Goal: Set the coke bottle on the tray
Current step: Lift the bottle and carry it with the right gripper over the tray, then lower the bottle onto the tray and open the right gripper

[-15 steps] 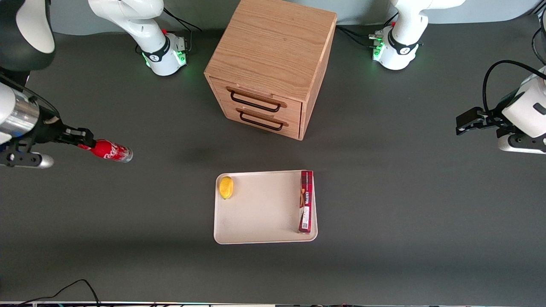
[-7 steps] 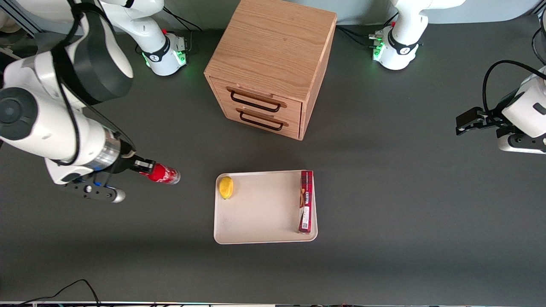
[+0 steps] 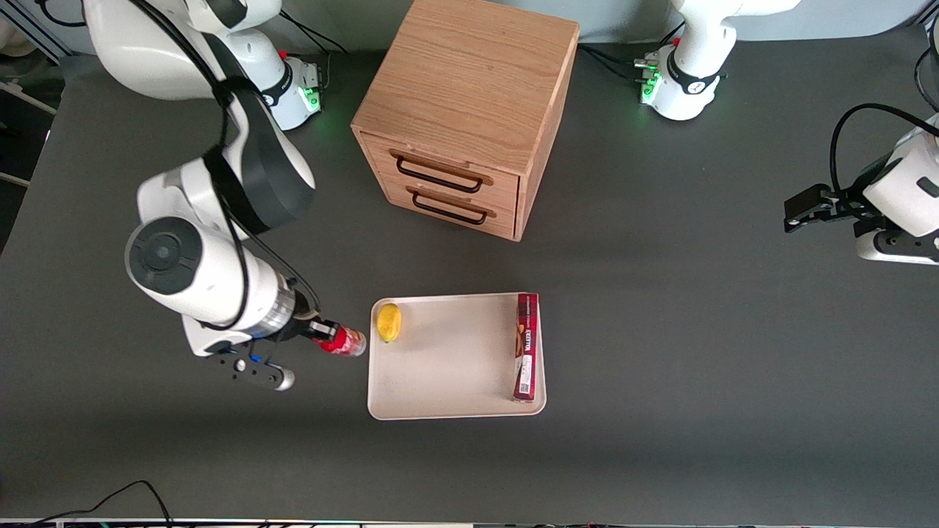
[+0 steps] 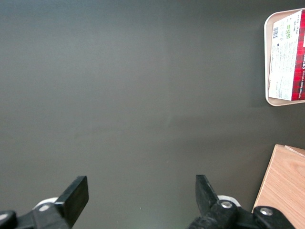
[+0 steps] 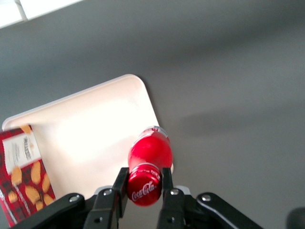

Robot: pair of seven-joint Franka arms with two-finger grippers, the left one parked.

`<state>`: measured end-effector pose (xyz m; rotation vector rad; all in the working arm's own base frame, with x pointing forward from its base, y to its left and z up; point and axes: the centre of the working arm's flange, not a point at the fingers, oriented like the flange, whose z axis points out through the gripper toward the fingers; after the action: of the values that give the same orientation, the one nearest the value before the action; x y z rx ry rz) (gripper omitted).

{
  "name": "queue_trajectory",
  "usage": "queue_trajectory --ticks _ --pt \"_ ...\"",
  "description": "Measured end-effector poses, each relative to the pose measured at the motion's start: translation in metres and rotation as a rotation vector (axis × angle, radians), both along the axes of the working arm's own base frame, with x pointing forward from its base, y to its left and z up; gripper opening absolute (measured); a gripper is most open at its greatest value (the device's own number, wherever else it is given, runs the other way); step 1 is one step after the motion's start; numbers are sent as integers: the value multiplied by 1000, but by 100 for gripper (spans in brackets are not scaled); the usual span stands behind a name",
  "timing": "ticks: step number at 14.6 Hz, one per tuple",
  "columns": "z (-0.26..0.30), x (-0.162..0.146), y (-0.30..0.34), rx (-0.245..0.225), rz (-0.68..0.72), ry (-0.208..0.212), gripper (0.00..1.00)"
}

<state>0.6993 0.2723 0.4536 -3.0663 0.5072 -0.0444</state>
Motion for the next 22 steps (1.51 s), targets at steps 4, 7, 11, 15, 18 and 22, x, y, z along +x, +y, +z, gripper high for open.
queue_trajectory --ticks 4,7,11,15,18,22 --pt "-31 20 13 20 -45 -92 31" --pt "-52 22 30 -8 -52 -120 31" --pt "-81 21 44 -22 -53 -115 31" --pt "-100 23 47 -25 -66 -109 31" --pt "-107 26 54 -6 -88 -141 31" --pt "-115 26 54 -9 -94 -138 36"
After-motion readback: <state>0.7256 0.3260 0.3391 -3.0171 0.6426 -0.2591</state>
